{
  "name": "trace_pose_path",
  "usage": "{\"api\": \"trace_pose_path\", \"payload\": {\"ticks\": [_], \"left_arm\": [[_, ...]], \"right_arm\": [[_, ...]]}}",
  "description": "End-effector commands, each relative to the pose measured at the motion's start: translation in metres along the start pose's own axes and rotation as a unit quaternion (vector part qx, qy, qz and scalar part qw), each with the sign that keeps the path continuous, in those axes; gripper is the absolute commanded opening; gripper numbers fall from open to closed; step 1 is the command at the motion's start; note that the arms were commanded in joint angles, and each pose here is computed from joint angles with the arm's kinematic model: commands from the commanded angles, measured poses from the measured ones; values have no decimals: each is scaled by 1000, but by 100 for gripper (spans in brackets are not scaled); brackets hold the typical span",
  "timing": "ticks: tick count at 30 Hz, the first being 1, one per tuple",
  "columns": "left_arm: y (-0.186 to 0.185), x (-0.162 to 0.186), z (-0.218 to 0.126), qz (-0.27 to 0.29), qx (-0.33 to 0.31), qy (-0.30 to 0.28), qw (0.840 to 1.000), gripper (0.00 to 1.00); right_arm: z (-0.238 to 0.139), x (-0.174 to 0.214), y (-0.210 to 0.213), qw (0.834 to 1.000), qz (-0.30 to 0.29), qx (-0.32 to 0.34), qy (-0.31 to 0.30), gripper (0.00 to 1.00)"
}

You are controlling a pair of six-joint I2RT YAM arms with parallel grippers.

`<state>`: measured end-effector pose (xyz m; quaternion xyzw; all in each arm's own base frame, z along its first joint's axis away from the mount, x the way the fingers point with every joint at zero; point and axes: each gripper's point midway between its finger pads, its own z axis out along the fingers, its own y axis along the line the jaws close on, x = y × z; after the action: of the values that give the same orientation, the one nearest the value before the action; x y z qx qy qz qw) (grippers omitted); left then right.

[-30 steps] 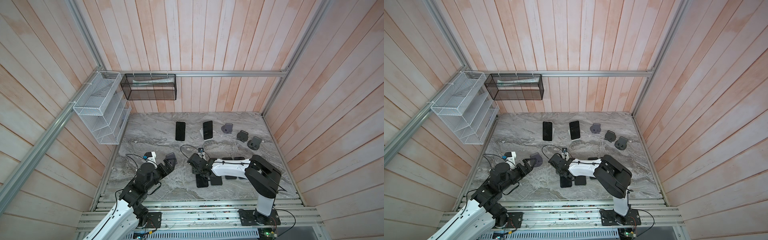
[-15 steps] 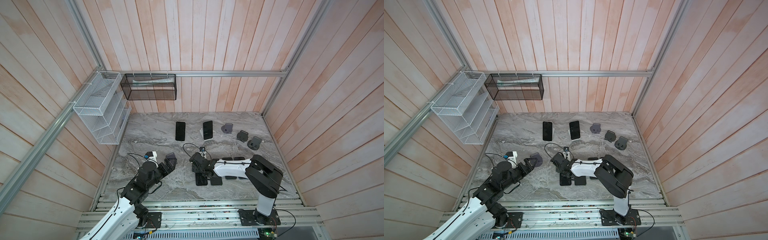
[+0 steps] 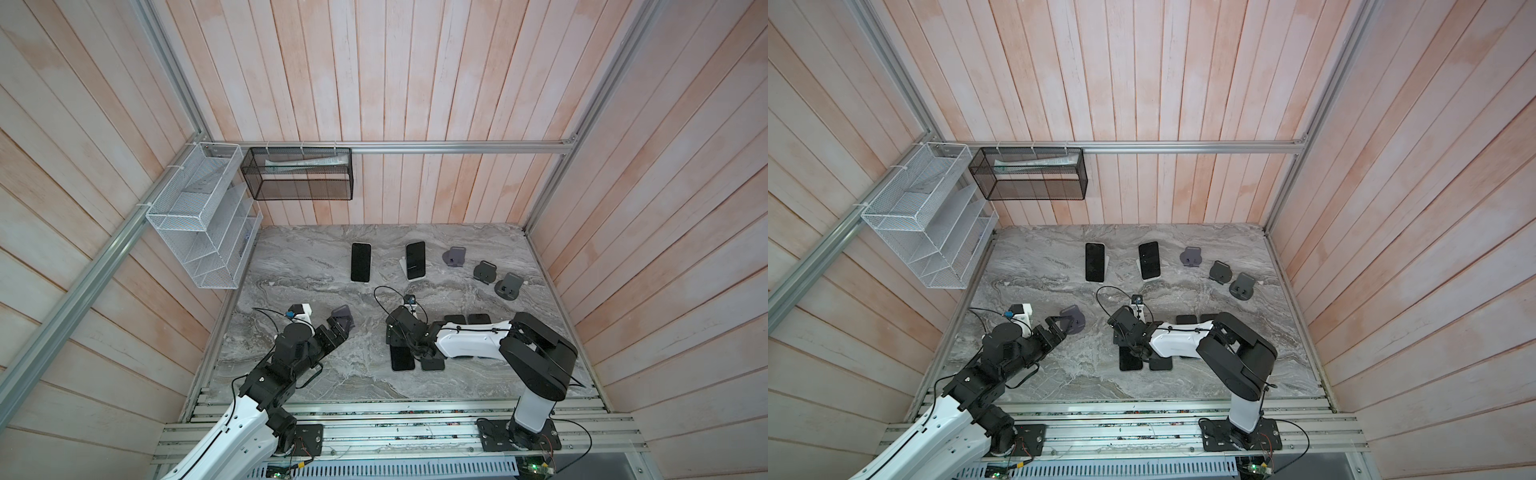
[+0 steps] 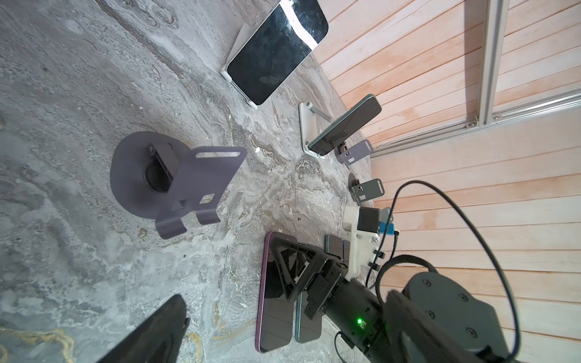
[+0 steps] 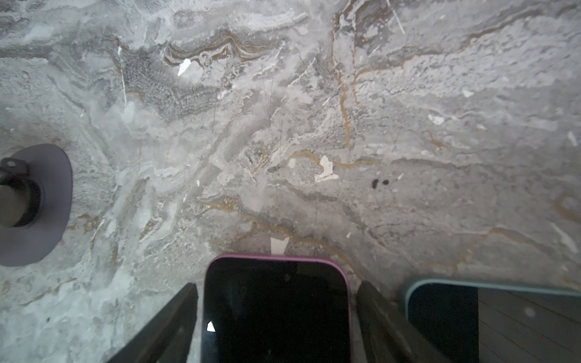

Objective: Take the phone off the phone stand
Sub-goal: 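Lower the purple-edged phone flat beside the other phones and open the right gripper, then raise the right gripper away while the left gripper moves onto the emptied dark stand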

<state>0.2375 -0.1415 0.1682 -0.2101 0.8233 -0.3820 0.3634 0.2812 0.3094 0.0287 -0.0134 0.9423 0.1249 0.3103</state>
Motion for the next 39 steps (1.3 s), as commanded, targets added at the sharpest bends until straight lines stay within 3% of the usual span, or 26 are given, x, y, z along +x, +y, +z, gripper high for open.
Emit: {"api": "trace_pose_path", "payload": {"ticks": [1, 5, 9, 12, 15, 20, 34, 39], "left_arm": [[-7, -10, -8, -2, 0, -18, 1000, 99], [-2, -17, -8, 28, -23, -32, 999, 99], [15, -32, -10, 56, -98, -58, 992, 100], [17, -45, -10, 72, -135, -77, 985, 100], [25, -59, -8, 80, -195, -101, 972, 100], [18, -66, 11, 110, -248, -124, 955, 100], [43, -40, 75, 135, -387, -59, 910, 100], [51, -30, 91, 141, -386, -58, 910, 100]], "right_arm": [[-7, 6, -8, 1000, -7, 5, 19, 81], [-32, -27, 10, 999, -48, -18, -19, 83], [-83, -83, 22, 985, -123, -50, -111, 92], [-128, -119, 19, 967, -138, -86, -195, 98], [-148, -142, 5, 958, -122, -118, -233, 98], [-131, -148, -20, 961, -105, -116, -228, 98], [-110, -121, -68, 963, -57, -85, -250, 98], [-106, -119, -74, 964, -47, -79, -250, 98]]}}
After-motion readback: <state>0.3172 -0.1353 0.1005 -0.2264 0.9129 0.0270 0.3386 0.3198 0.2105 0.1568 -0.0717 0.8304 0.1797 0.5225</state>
